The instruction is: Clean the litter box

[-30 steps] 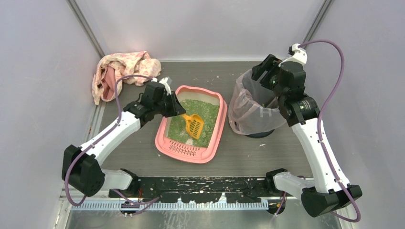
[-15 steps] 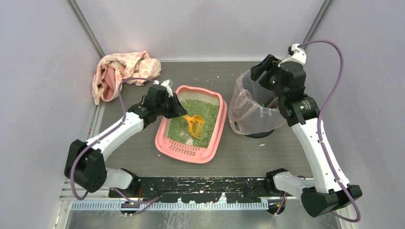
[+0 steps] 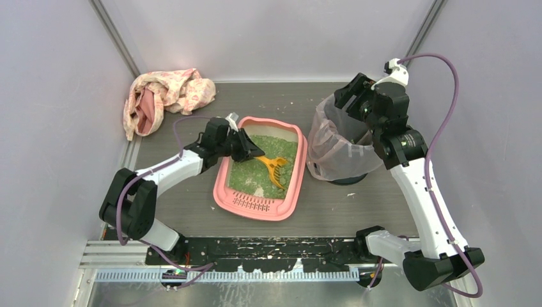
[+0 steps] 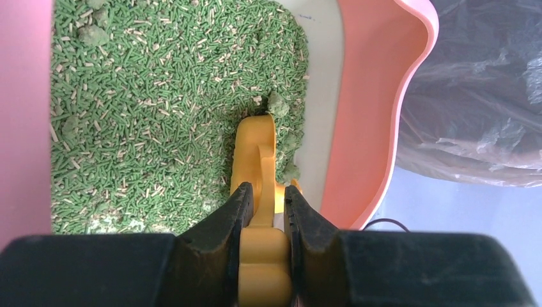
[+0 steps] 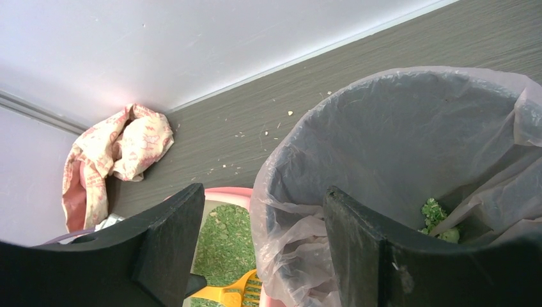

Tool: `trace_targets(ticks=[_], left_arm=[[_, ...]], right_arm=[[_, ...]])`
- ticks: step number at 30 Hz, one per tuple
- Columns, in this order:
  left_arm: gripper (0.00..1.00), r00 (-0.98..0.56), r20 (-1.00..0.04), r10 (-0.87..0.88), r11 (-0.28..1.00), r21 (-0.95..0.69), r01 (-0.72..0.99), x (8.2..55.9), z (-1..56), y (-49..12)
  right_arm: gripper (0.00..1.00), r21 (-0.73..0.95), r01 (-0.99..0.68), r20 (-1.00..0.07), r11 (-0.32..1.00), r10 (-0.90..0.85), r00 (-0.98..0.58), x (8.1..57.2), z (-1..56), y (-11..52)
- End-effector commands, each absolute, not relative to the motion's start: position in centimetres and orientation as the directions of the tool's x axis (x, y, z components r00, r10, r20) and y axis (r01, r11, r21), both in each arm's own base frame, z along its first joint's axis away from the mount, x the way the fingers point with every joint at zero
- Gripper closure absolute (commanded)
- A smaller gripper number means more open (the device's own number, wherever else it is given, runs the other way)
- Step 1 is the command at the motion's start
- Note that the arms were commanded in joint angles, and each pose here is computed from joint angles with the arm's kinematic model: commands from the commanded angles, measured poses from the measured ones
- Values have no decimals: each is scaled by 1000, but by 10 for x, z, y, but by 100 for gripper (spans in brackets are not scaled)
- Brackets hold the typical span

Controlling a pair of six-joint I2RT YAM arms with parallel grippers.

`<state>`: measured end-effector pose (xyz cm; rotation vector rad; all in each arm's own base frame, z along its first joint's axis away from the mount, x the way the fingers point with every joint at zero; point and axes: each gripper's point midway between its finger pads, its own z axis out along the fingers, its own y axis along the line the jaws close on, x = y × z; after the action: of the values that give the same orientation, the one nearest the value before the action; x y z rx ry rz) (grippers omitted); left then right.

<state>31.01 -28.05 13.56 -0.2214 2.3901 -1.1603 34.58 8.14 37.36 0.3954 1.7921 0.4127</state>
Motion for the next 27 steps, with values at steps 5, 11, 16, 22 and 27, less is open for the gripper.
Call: trace_targets(ticks=[5, 11, 16, 22, 27], left_arm=[[100, -868, -287, -404, 496, -867, 56, 314, 171, -273], [100, -834, -334, -439, 500, -862, 81, 326, 198, -248], [100, -812, -372, -449, 506, -855, 112, 332, 213, -240], [100, -797, -365, -481, 482, -870, 108, 335, 229, -226], [100, -781, -353, -516, 458, -884, 96, 336, 236, -207]], right_arm=[[27, 489, 34, -842, 871, 482, -241, 348, 379, 85], [27, 494, 28, -838, 869, 485, -250, 351, 376, 87], [27, 498, 27, -836, 867, 488, -252, 351, 375, 88], [27, 495, 33, -838, 868, 488, -246, 349, 375, 86], [27, 500, 35, -835, 865, 492, -244, 350, 374, 86]])
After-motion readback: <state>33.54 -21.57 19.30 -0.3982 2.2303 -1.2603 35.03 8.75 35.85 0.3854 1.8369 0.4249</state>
